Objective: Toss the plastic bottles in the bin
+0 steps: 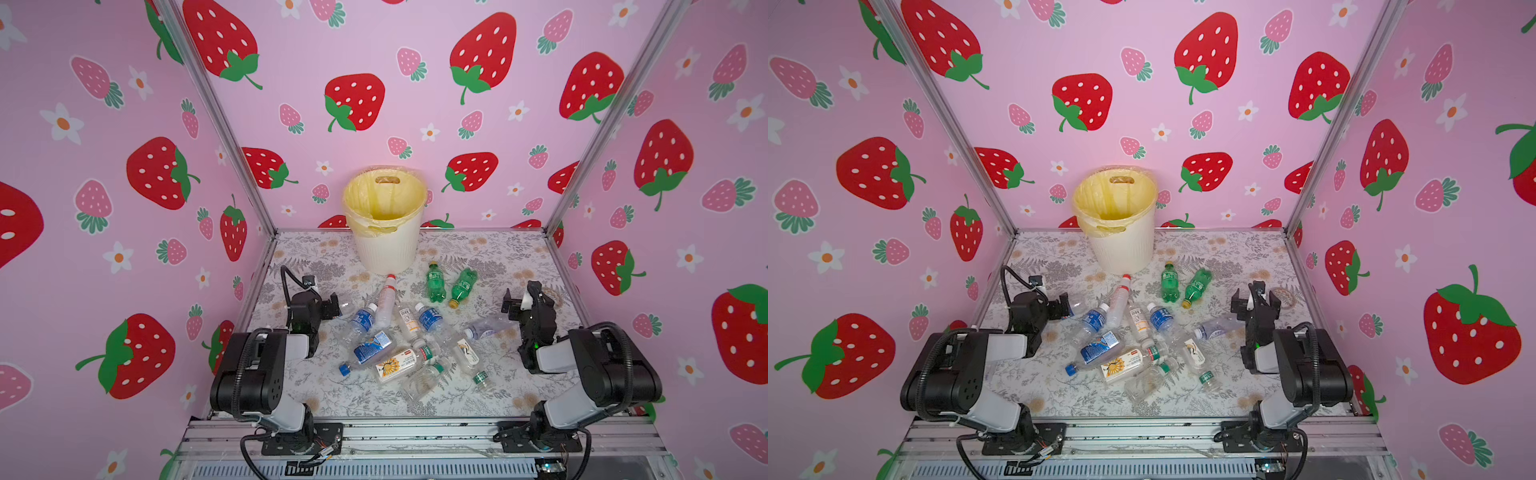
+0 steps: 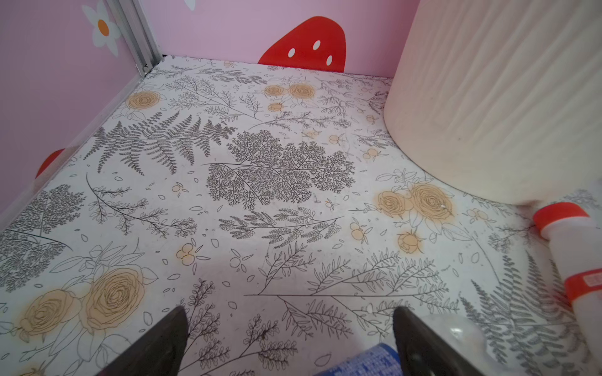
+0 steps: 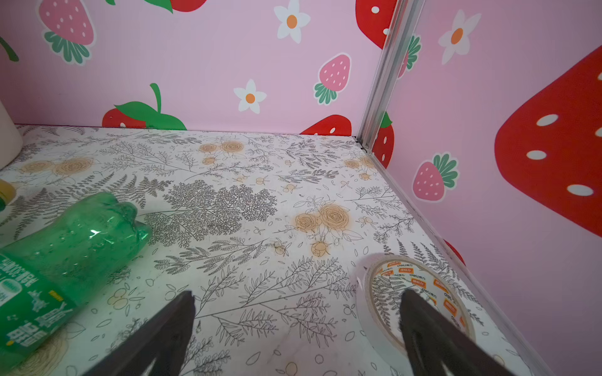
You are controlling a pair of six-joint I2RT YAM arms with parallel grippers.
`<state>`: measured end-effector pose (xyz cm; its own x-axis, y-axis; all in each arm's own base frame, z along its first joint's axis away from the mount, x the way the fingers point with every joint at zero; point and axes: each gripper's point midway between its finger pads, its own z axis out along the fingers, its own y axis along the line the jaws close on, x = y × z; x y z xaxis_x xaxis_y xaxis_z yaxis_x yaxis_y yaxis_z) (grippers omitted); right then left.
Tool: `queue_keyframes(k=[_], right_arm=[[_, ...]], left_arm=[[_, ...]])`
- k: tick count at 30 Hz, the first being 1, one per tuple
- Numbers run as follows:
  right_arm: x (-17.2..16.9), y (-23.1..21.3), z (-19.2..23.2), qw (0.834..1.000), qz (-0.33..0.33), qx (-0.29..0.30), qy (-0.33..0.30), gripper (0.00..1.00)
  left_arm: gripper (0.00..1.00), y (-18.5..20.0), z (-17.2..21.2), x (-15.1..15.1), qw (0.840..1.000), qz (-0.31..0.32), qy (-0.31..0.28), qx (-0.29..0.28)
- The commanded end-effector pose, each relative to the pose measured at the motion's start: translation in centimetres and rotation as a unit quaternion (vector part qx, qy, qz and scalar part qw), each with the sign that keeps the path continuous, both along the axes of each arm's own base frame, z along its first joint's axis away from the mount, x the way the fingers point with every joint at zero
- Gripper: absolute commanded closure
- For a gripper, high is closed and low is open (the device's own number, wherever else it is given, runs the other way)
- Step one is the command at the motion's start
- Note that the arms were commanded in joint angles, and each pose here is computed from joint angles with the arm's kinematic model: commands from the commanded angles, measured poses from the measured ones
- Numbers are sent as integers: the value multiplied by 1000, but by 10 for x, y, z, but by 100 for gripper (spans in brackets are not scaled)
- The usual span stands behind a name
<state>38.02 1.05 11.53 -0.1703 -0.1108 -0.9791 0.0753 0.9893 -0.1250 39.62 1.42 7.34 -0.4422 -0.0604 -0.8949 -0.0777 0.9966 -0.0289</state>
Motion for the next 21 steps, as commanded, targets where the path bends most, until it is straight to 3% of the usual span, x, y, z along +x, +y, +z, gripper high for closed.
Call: queue_keyframes(k=[1,21], right_arm=[[2,2,6,1000,3,-3,-10,0],[2,2,6,1000,3,-3,-10,1]], left_arm=[[1,0,12,6,1000,-7,-18,-2],[1,-1,12,6,1000,-7,-19,-1]])
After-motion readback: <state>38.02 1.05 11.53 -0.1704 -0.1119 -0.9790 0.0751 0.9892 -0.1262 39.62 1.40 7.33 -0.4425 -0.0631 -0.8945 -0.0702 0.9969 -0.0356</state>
